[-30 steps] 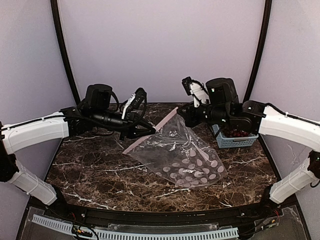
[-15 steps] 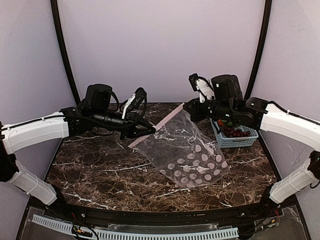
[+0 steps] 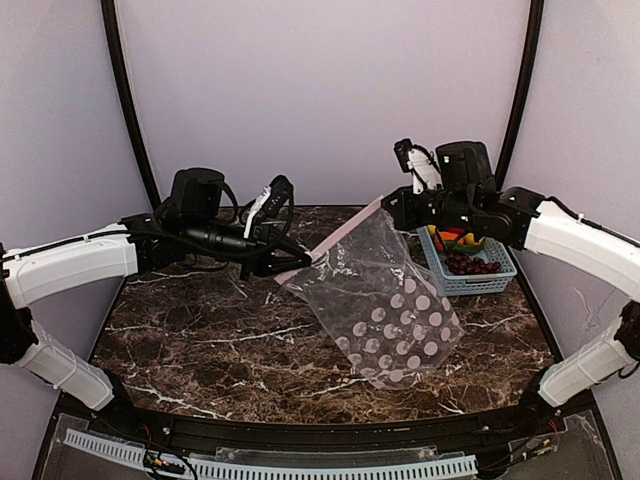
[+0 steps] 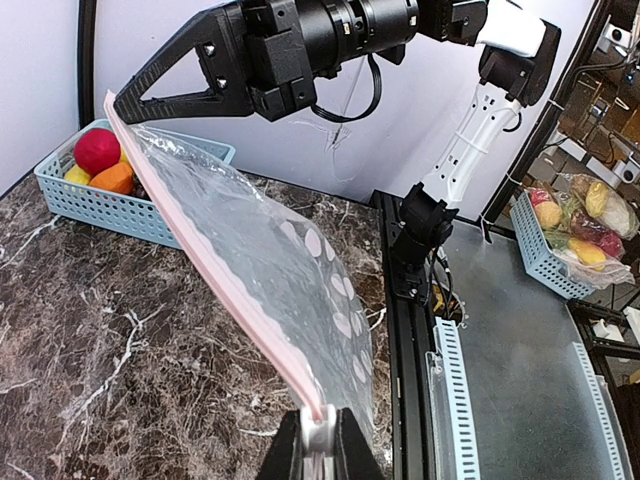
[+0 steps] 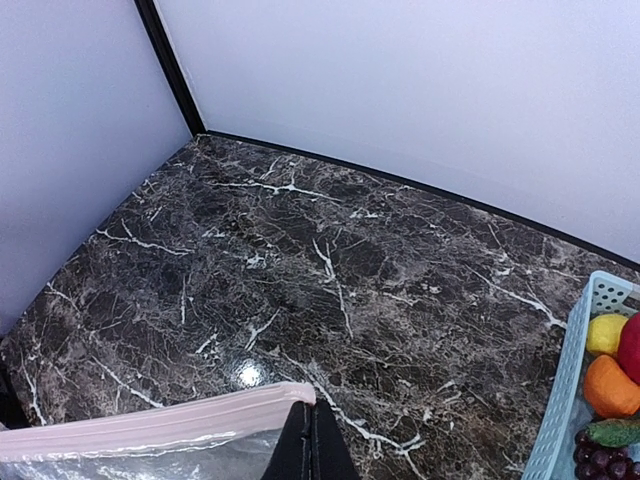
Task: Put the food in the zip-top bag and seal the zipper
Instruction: Unzip the zipper of the food storage bag, then adjust the zipper food storage bag at the center of the board, then pass from the left arm to the right
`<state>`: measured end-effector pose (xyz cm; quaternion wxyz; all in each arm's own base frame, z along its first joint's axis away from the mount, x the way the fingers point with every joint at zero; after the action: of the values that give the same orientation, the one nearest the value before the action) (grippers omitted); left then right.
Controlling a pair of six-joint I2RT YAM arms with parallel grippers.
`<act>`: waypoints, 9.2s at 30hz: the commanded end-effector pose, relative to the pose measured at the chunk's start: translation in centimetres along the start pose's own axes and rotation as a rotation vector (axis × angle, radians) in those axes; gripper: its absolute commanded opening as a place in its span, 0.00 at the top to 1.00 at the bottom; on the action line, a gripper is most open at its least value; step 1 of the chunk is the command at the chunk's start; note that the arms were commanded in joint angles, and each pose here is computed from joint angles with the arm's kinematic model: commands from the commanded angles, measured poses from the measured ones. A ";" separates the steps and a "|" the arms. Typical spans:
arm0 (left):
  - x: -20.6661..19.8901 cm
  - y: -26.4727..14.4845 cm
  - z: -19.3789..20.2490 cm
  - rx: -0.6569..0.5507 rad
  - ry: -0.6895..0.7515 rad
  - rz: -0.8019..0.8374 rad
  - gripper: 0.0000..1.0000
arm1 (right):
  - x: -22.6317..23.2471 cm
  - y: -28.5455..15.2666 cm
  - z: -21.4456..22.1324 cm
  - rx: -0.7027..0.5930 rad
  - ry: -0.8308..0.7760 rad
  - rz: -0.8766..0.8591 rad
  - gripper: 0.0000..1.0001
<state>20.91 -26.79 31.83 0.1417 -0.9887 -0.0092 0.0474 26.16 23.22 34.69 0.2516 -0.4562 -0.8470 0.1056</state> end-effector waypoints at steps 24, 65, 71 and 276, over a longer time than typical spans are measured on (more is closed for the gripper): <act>-2.1 -1.0 -1.0 -0.004 0.025 0.114 0.99 | -5.6 -2.4 -3.7 -0.181 0.075 0.220 1.00; -2.2 2.4 -0.6 0.300 0.257 -0.209 0.99 | -5.3 -1.1 3.7 -0.038 0.169 -0.164 0.60; -2.1 1.2 -0.7 0.267 0.281 -0.341 0.99 | -5.2 -5.0 3.2 -0.056 0.283 -0.103 0.26; -1.9 4.5 2.4 0.405 0.175 -0.595 0.99 | -2.3 -0.4 8.6 0.068 0.794 -0.088 0.53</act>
<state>18.93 -30.61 27.92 0.3436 -0.8934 -0.2762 -0.0866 22.21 21.09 26.70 0.5763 -0.4297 -0.6932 -0.0514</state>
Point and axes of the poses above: each gripper's point midway between its finger pads, its own y axis out along the fingers, its own x axis along the line the jaws close on, z = x × y, the point moved 10 cm from there along -y, back along the fingers, and after that the axes turned 11 degrees about y, right-handed, at the moved point
